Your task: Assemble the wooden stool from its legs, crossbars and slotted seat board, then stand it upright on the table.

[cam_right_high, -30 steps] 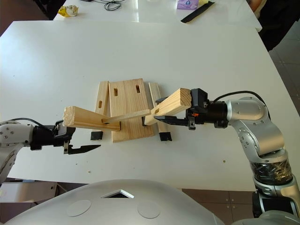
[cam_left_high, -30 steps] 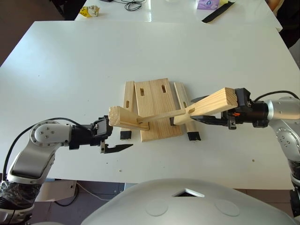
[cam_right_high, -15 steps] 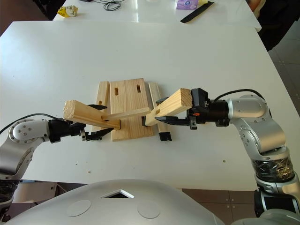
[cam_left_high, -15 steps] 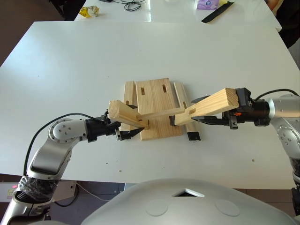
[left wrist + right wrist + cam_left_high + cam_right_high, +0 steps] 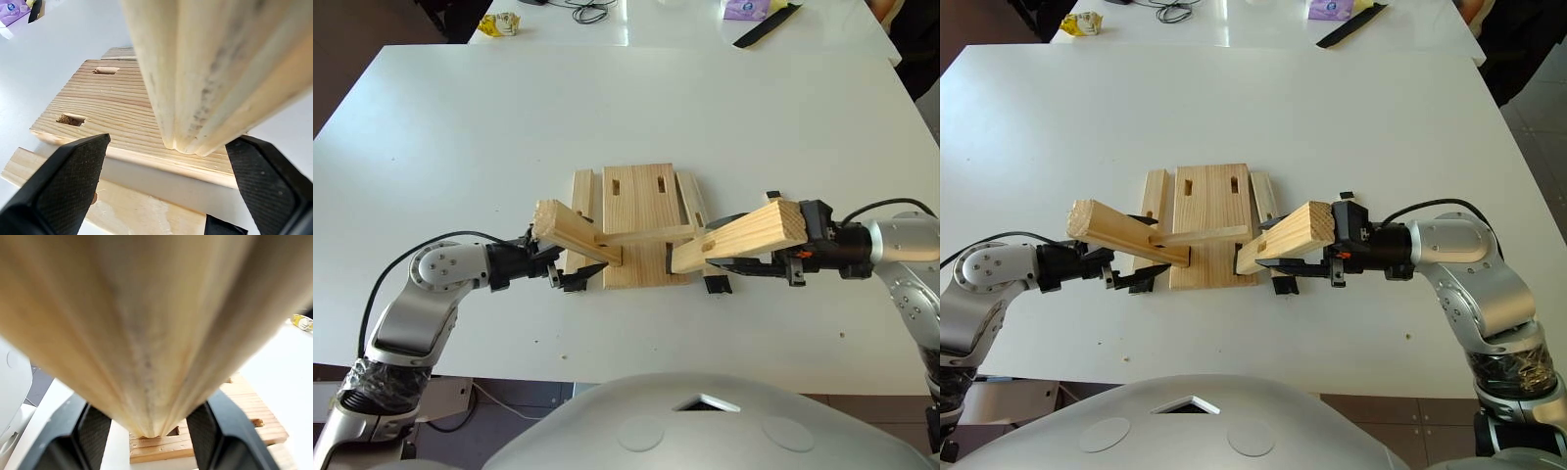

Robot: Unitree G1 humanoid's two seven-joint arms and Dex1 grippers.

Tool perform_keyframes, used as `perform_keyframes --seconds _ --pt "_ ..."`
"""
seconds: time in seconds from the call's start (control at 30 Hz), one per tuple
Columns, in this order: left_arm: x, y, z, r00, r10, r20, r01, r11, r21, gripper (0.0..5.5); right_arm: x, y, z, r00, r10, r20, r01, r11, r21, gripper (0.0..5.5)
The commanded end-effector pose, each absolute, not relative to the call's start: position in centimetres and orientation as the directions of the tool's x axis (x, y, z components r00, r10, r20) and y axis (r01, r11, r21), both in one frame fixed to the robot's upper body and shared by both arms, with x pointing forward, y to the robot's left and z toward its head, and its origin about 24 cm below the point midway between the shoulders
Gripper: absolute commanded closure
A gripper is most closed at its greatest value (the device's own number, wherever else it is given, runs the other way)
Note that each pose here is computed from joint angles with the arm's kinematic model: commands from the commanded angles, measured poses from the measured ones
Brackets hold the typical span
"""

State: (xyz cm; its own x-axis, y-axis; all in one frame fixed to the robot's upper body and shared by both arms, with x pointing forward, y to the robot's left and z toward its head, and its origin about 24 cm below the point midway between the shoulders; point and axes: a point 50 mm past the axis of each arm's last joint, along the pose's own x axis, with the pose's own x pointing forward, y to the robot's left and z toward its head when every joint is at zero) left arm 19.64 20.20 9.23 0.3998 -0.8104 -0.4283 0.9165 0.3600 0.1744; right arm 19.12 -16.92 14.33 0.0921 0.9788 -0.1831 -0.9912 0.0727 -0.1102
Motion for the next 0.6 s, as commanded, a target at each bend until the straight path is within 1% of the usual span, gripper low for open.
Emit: perform_keyframes --seconds 0.03,0.27,0.5,0.6 --pt "20.0 20.7 9.5 0.409 -0.794 -0.45 0.913 0.352 0.208 1.22 20.2 -17.6 14.4 0.114 0.966 -0.232 -0.989 0.088 -0.122 3.47" --pt "20.0 20.4 9.3 0.382 -0.806 -0.452 0.924 0.325 0.202 1.22 21.9 -17.9 15.0 0.15 0.962 -0.228 -0.977 0.109 -0.184 3.47" --pt "20.5 20.3 9.4 0.366 -0.812 -0.454 0.93 0.303 0.207 1.22 21.9 -17.1 14.4 0.119 0.968 -0.222 -0.982 0.082 -0.17 3.47" --pt "20.4 20.3 9.4 0.361 -0.813 -0.456 0.932 0.299 0.205 1.22 21.8 -17.2 14.5 0.113 0.971 -0.213 -0.986 0.083 -0.145 3.47"
